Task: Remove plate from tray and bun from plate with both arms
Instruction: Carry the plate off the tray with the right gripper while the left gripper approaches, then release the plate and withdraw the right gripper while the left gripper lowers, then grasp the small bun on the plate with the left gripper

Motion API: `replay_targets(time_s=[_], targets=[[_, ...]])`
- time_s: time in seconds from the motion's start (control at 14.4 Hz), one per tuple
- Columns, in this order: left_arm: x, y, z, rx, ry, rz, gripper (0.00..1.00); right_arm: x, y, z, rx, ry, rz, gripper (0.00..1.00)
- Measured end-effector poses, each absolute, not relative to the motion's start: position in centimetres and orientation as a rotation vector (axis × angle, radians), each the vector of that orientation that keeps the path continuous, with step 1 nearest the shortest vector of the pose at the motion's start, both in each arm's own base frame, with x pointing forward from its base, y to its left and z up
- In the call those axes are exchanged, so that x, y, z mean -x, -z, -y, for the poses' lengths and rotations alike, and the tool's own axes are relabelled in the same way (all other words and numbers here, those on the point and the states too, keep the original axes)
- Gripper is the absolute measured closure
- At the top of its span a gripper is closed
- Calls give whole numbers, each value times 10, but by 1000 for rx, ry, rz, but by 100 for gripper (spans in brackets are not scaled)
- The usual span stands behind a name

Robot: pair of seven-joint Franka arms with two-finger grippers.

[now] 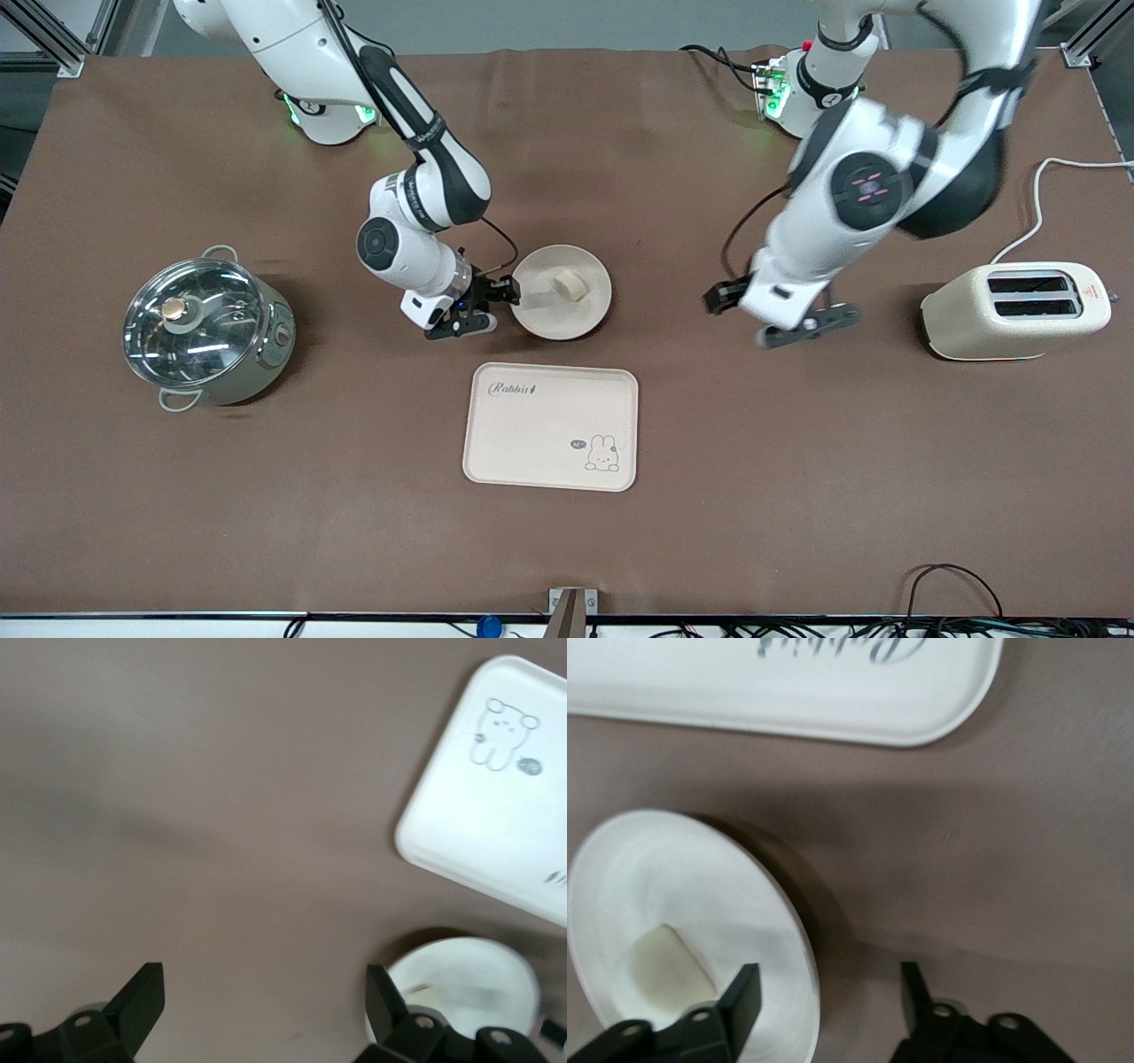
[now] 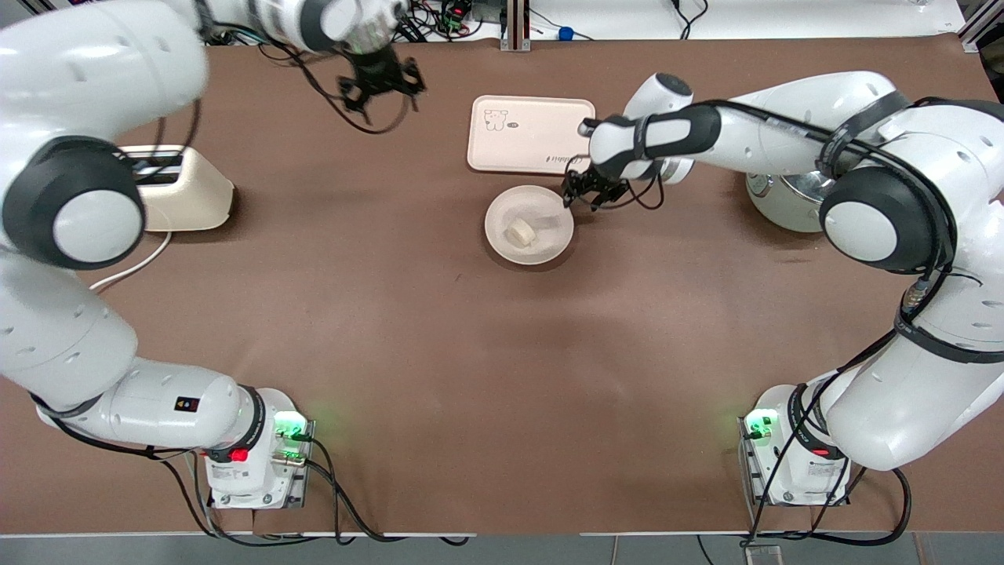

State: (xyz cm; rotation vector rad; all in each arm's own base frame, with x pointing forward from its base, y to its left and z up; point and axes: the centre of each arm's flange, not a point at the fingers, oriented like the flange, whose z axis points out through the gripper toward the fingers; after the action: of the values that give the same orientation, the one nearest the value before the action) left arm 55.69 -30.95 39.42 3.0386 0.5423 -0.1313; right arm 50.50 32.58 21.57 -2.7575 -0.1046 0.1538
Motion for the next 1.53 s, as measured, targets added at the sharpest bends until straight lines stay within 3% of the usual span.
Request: replay_targets(time_s=[0.14, 0.42, 0.69, 0.97, 1.25, 1.32, 1.46, 1.53], targets=[[-548, -357, 351, -2994, 120, -663, 0, -538, -253, -296, 2726, -132, 68, 1], [-521, -299, 420, -2932, 117, -833, 0, -582, -362, -177, 2757, -69, 71, 0], [-485, -248, 479, -2915, 152, -971, 0, -598, -470, -38, 2961, -69, 216, 0], [-461, -222, 506, -2918, 165, -1041, 2, -594, -591, 26, 3127, -26, 322, 0], [-451, -207, 518, -2892, 172, -1067, 21, -546, -680, 70, 3177, 130, 290, 0], [-450, -203, 518, -2895, 174, -1066, 31, -535, -690, 77, 3178, 141, 278, 0], [-450, -197, 517, -2903, 178, -1066, 36, -528, -696, 81, 3178, 144, 269, 0], [-450, -195, 516, -2904, 179, -1067, 45, -529, -693, 80, 3176, 126, 272, 0]])
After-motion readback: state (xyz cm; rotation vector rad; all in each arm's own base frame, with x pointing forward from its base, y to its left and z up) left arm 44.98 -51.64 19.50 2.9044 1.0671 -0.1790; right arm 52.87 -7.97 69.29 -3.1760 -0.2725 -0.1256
